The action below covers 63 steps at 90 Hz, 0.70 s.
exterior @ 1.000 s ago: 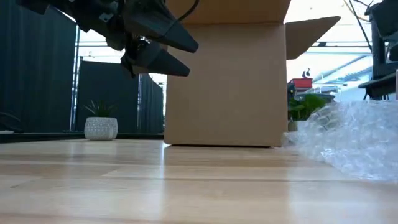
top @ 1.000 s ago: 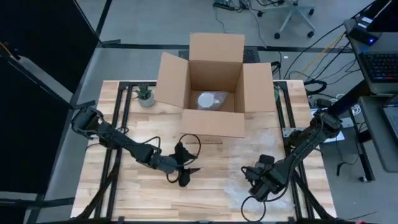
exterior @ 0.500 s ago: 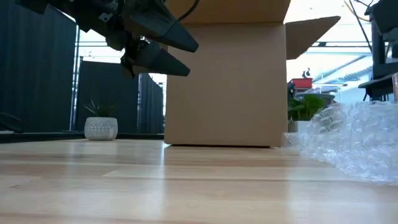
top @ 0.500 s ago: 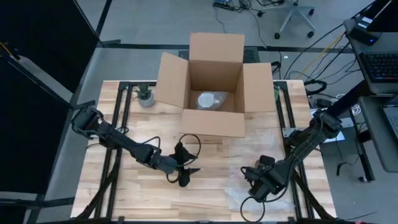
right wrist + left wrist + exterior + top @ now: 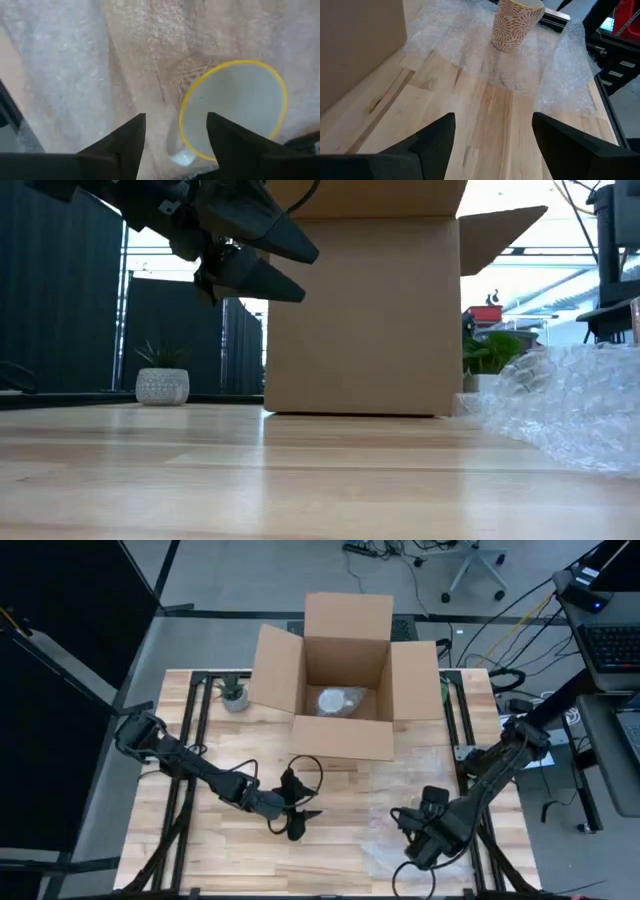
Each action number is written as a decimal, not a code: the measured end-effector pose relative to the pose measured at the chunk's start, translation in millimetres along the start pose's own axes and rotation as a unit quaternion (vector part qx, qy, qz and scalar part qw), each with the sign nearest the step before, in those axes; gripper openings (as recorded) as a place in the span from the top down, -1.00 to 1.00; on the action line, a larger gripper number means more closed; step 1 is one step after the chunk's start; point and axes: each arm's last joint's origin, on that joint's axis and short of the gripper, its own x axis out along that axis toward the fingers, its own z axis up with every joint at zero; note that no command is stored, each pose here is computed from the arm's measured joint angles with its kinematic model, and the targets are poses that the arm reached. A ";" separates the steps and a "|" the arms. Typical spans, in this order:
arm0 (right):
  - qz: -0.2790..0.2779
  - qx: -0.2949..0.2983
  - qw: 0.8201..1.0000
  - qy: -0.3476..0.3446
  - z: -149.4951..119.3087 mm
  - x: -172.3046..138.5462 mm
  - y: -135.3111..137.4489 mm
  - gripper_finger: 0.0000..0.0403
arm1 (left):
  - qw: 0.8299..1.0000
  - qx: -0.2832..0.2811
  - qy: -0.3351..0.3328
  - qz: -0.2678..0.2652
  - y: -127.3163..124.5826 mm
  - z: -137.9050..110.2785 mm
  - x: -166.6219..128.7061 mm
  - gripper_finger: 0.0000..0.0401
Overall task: Wrap mug
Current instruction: Wrap the orange mug with the bubble wrap
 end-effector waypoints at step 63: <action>0.102 0.092 0.991 -0.007 -78.1 -46.8 41.8 0.04 | 1.000 0.000 0.001 0.000 0.0 -0.1 0.0 -0.26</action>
